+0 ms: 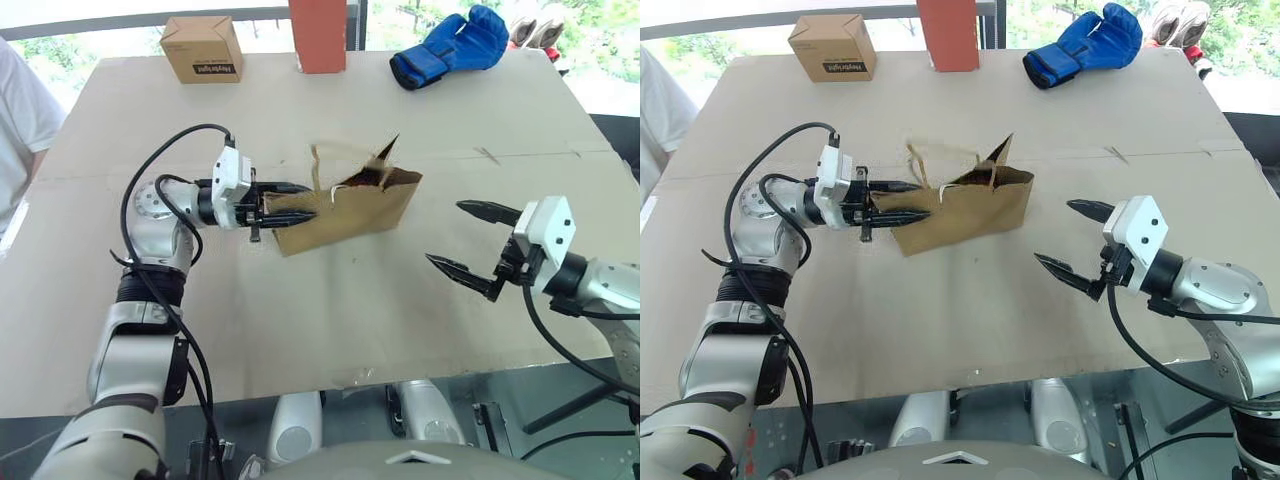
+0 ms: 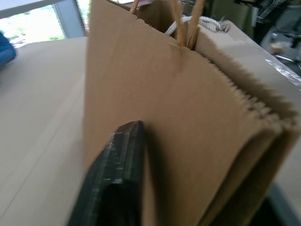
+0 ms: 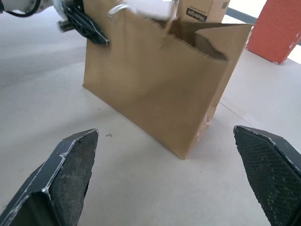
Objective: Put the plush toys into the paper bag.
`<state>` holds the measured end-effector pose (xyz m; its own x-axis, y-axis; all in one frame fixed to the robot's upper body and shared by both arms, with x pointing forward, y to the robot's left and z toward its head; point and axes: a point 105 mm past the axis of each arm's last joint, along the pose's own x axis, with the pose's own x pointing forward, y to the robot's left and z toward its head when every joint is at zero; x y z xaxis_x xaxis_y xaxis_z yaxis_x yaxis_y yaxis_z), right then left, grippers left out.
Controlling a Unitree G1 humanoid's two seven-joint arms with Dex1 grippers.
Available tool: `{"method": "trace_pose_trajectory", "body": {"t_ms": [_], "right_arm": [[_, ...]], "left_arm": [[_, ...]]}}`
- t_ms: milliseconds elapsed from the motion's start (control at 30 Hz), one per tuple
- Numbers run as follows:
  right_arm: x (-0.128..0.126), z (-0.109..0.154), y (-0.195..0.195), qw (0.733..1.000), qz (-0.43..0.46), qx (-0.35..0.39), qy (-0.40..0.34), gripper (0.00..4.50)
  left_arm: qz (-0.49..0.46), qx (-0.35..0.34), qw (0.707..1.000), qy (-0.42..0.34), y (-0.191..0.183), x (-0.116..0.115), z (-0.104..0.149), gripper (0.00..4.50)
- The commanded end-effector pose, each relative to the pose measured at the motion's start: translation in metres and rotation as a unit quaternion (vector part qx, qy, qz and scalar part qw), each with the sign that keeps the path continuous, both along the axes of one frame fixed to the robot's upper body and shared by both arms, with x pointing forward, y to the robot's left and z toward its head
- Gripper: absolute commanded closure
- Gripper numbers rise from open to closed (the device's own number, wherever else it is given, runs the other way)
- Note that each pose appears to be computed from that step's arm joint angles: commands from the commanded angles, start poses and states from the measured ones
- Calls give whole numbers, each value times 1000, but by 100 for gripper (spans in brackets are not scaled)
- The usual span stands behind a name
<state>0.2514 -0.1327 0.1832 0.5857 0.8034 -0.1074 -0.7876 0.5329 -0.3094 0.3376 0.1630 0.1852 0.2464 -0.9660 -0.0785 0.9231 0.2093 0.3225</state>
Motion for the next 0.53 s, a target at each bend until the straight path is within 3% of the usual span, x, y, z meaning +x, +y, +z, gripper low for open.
{"method": "trace_pose_trajectory", "body": {"t_ms": [33, 67, 267, 367, 533], "right_arm": [[0, 11, -11, 1000, -7, -3, -24, 0], [0, 11, -14, 1000, -9, -2, -23, 0], [-2, 7, -44, 1000, -17, -6, 15, 0], [-2, -2, -63, 999, -33, -19, 23, 0], [-2, -6, -71, 999, -36, -26, 31, 0]], "left_arm": [[58, -23, 998, 14, 17, -15, 15, 60], [77, -32, 996, 34, 22, -24, 14, 5], [213, -87, 967, 112, 43, -77, 11, 5], [286, -81, 943, 147, 52, -114, -8, 5], [324, -77, 926, 177, 53, -136, -19, 5]]}}
